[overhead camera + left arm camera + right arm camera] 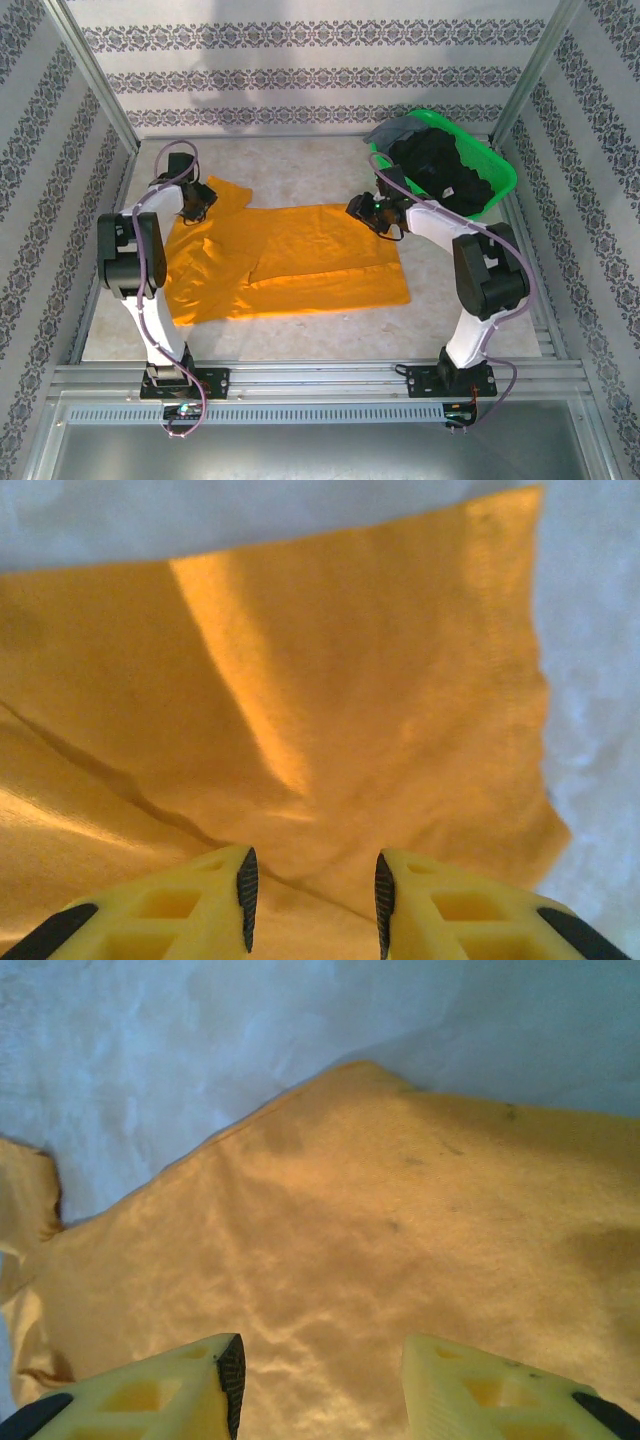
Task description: Fold and stack the t-shirts
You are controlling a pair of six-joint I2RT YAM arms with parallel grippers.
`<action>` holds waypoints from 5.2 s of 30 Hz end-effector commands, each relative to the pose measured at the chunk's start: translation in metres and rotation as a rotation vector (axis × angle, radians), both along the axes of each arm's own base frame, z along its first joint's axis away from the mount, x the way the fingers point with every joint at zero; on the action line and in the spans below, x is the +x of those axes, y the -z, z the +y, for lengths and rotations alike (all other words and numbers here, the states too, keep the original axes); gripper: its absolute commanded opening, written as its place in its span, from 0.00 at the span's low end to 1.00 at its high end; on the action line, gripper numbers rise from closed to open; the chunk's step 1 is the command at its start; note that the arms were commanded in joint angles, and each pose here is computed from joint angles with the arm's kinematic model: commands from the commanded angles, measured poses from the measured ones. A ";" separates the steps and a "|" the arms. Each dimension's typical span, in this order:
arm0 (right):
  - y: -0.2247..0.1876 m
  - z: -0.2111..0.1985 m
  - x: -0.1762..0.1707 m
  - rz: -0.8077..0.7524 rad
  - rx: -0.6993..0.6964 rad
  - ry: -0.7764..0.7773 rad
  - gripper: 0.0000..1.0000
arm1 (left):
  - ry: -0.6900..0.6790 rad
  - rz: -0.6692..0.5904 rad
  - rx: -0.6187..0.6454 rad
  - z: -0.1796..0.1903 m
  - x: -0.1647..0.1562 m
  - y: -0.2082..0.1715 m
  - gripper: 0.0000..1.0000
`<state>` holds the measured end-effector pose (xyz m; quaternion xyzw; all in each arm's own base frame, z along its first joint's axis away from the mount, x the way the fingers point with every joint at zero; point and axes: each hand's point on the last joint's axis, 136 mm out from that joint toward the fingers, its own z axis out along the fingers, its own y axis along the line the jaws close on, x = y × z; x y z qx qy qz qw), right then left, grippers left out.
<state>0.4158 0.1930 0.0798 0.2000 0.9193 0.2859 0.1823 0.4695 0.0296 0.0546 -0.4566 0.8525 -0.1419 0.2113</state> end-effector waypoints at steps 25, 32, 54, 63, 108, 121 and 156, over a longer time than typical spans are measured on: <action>0.075 -0.018 -0.157 0.489 -0.281 0.051 0.50 | 0.011 0.173 0.032 0.022 -0.104 0.038 0.40; 0.031 -0.012 -0.118 0.307 -0.266 0.038 0.54 | 0.038 0.026 0.077 0.023 -0.059 -0.011 0.48; -0.036 -0.027 -0.067 0.061 -0.174 -0.074 0.56 | 0.239 0.041 0.388 0.033 0.070 0.016 0.58; -0.039 -0.042 -0.064 0.061 -0.157 -0.034 0.56 | 0.287 0.337 0.383 0.022 0.057 0.038 0.59; 0.056 -0.027 -0.029 0.286 -0.445 -0.403 0.52 | 0.112 0.109 0.140 -0.007 -0.066 -0.063 0.00; 0.033 -0.019 -0.028 0.179 -0.516 -0.462 0.01 | 0.119 0.107 0.135 -0.009 -0.083 -0.068 0.00; -0.021 0.036 -0.144 -0.037 -0.384 -0.592 0.43 | 0.138 0.146 0.134 -0.013 -0.142 -0.066 0.00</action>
